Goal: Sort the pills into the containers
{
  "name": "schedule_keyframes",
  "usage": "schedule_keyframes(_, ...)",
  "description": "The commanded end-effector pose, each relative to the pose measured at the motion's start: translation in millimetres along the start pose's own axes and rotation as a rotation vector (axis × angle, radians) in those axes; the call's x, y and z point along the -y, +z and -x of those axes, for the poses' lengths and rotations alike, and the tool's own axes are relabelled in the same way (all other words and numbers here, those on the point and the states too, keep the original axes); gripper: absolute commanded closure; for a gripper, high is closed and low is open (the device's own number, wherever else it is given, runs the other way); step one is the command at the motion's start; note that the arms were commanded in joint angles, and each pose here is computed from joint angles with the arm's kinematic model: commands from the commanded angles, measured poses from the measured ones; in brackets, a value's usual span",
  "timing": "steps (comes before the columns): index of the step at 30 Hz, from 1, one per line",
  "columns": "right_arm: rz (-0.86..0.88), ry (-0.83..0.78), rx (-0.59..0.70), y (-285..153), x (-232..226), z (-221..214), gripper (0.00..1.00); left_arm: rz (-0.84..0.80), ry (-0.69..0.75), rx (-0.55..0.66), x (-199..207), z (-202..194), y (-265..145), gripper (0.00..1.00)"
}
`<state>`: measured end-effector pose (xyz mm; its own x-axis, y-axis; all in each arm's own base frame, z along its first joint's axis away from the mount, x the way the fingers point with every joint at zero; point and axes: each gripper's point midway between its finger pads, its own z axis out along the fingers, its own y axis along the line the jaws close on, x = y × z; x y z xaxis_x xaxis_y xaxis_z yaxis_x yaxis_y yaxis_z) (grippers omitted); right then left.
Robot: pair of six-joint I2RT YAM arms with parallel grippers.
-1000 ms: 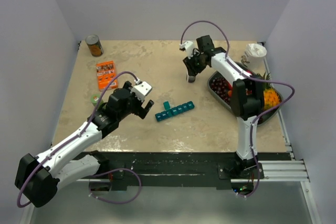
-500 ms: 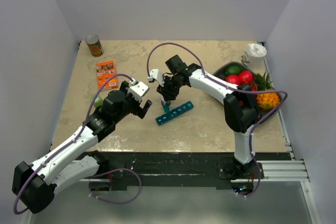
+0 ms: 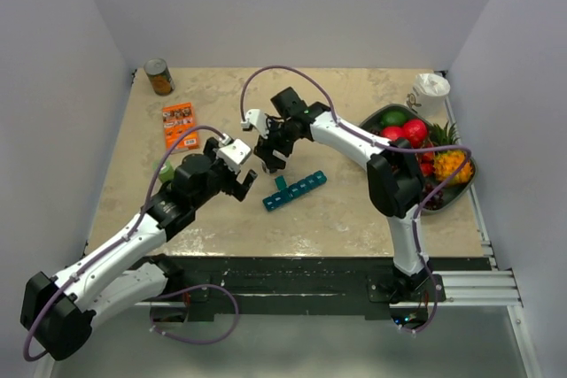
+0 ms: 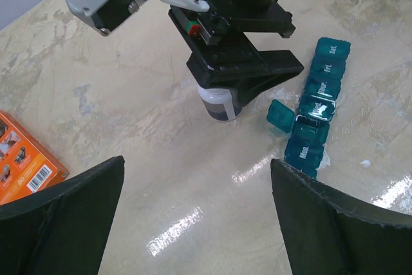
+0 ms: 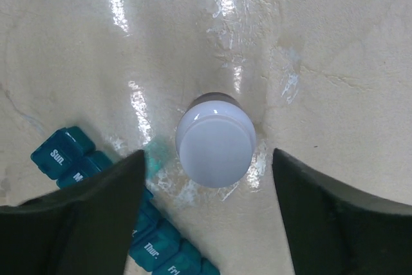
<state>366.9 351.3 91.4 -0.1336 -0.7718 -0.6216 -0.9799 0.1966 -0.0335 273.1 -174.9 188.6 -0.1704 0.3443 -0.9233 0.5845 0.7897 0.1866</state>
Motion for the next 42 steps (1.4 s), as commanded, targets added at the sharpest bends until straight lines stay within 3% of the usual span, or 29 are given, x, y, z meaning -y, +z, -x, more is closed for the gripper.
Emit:
schedule_keyframes(1,-0.029,0.011,0.124,-46.9,1.5,39.2,0.1,-0.033,-0.027,0.017,6.5,2.4,11.5,0.01)
schedule_keyframes(2,-0.022,0.009,0.153,-61.7,-2.7,42.6,0.01,-0.035,-0.031,0.008,7.2,0.6,13.9,0.01)
schedule_keyframes(8,-0.068,0.129,0.266,-114.5,17.0,11.4,0.01,-0.128,-0.116,0.02,24.8,13.9,42.1,0.01)
schedule_keyframes(13,-0.09,0.246,0.404,-146.5,37.7,-19.9,0.01,-0.135,-0.202,-0.075,28.6,18.5,80.9,0.04)
schedule_keyframes(16,-0.085,0.259,0.426,-153.9,35.2,-27.0,0.01,-0.066,-0.232,-0.161,19.8,5.9,94.9,0.08)
schedule_keyframes(21,-0.053,0.26,0.451,-153.5,30.1,-23.4,0.01,0.057,-0.249,-0.199,-0.3,5.1,106.8,0.14)
schedule_keyframes(28,-0.054,0.26,0.444,-154.7,30.2,-25.0,0.01,0.05,-0.264,-0.33,8.5,-9.6,126.6,0.26)
schedule_keyframes(31,-0.055,0.263,0.443,-154.4,31.0,-25.9,0.01,0.055,-0.254,-0.358,11.9,-15.6,132.1,0.27)
schedule_keyframes(36,-0.053,0.269,0.439,-152.6,31.7,-27.6,0.01,0.074,-0.235,-0.39,13.3,-22.4,139.3,0.35)
schedule_keyframes(42,-0.047,0.275,0.434,-149.4,31.9,-29.7,0.01,0.064,-0.234,-0.397,17.4,-25.5,150.1,0.36)
